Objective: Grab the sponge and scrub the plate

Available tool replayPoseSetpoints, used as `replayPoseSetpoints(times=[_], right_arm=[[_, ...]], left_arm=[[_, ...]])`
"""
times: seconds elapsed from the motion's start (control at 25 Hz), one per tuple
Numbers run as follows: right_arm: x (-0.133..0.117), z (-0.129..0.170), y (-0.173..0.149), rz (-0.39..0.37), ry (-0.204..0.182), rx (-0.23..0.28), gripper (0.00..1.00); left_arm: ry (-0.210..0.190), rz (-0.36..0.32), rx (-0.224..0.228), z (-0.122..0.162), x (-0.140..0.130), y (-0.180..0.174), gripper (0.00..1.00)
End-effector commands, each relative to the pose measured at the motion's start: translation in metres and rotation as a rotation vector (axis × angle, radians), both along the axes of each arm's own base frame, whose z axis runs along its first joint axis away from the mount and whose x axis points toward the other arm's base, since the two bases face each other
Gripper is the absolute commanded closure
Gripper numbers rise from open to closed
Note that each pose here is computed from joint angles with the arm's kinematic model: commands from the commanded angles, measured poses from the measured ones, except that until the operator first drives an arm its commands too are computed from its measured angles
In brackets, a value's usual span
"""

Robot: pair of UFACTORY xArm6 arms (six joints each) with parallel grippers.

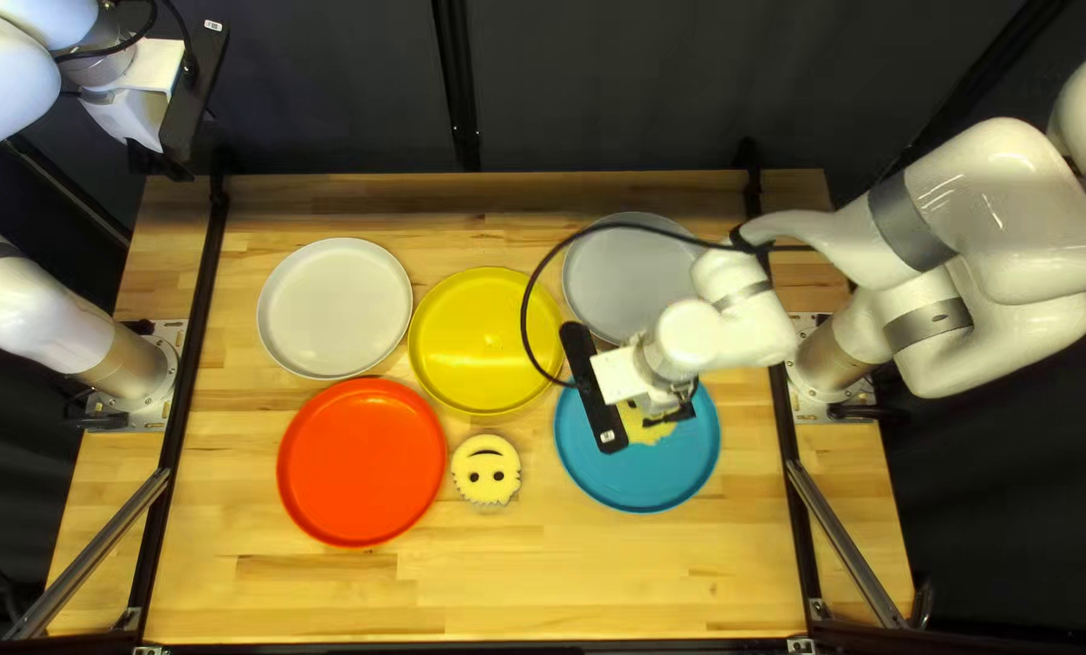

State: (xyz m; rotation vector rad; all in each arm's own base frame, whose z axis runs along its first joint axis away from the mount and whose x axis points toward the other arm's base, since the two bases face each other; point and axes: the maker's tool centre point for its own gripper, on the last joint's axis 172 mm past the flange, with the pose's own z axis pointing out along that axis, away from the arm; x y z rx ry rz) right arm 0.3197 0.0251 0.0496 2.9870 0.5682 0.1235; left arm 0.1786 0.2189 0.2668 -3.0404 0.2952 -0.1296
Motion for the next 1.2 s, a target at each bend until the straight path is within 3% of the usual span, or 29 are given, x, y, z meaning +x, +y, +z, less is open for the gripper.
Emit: replayPoseSetpoints(times=[0.04, 0.32, 0.56, 0.72, 1.04, 1.2], right_arm=[[0.000, 0.003, 0.004, 0.018, -0.006, 0.000, 1.00], [-0.026, -0.010, 0.047, 0.047, 0.020, 0.009, 1.00], [-0.047, -0.008, 0.076, 0.104, 0.076, 0.000, 1.00], [-0.039, -0.007, 0.059, 0.125, 0.090, -0.001, 1.00], [-0.014, -0.011, -0.012, 0.184, 0.054, 0.035, 1.00], [-0.009, -0.012, -0.015, 0.233, 0.056, 0.042, 1.00]], left_arm=[[0.000, 0.000, 0.000, 0.000, 0.000, 0.000, 0.00], [0.000, 0.000, 0.000, 0.000, 0.000, 0.000, 0.00], [0.000, 0.000, 0.000, 0.000, 0.000, 0.000, 0.00], [0.000, 0.000, 0.000, 0.000, 0.000, 0.000, 0.00], [0.000, 0.000, 0.000, 0.000, 0.000, 0.000, 0.00], [0.000, 0.000, 0.000, 0.000, 0.000, 0.000, 0.00]])
